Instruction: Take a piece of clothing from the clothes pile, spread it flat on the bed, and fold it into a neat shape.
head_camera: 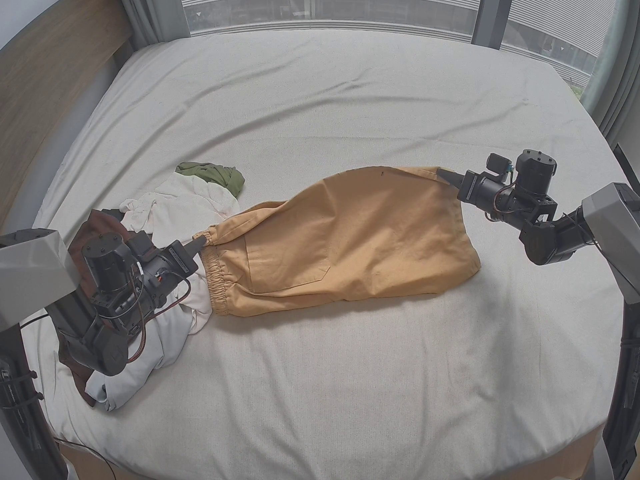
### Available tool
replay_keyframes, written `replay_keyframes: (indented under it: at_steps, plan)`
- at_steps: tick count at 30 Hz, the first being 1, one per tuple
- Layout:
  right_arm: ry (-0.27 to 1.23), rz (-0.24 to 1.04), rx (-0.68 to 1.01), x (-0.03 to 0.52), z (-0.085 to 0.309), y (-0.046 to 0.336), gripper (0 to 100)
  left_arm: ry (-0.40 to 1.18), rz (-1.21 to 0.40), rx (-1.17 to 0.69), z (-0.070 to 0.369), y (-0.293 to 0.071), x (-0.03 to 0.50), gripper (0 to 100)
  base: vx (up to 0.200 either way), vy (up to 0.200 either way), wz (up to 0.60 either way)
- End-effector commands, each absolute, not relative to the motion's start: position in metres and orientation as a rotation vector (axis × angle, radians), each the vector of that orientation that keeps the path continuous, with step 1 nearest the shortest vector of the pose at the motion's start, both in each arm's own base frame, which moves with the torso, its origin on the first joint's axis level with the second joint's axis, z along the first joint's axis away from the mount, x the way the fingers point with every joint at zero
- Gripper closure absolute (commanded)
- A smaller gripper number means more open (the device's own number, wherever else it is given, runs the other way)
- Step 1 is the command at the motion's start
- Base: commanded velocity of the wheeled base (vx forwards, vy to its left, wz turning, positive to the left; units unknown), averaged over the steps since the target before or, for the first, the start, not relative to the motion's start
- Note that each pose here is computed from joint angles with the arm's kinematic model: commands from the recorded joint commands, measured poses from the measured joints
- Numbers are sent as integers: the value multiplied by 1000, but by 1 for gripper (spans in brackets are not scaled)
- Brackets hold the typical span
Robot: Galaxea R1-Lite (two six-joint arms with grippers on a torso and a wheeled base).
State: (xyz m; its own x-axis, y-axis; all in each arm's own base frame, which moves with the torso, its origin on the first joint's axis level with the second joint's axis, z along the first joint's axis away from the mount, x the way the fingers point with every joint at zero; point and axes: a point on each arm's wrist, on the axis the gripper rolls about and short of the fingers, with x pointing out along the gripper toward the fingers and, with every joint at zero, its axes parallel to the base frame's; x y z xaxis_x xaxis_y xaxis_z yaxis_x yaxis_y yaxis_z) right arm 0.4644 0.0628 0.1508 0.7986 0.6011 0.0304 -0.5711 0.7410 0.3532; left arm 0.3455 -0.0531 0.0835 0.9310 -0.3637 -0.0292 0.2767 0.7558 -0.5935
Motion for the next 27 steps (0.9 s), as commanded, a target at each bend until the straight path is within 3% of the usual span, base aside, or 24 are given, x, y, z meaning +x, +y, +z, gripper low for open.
replay_keyframes:
  at_steps: [1, 3, 4, 18, 27]
  plan:
    - [84, 647, 354, 464, 151, 64, 100, 144, -347, -623, 84, -52, 346, 100, 0, 0, 0]
    - [78, 647, 345, 465, 152, 64, 100, 145, -348, -623, 84, -52, 346, 100, 0, 0, 0]
    - [80, 647, 344, 465, 151, 64, 0, 145, -348, -623, 84, -52, 346, 0, 0, 0, 0]
    - [1, 587, 332, 460, 165, 69, 0, 40, -320, -664, 100, -49, 356, 0, 0, 0, 0]
    - [209, 563, 370, 370, 156, 73, 0, 94, -520, -658, 127, -78, 303, 0, 0, 0, 0]
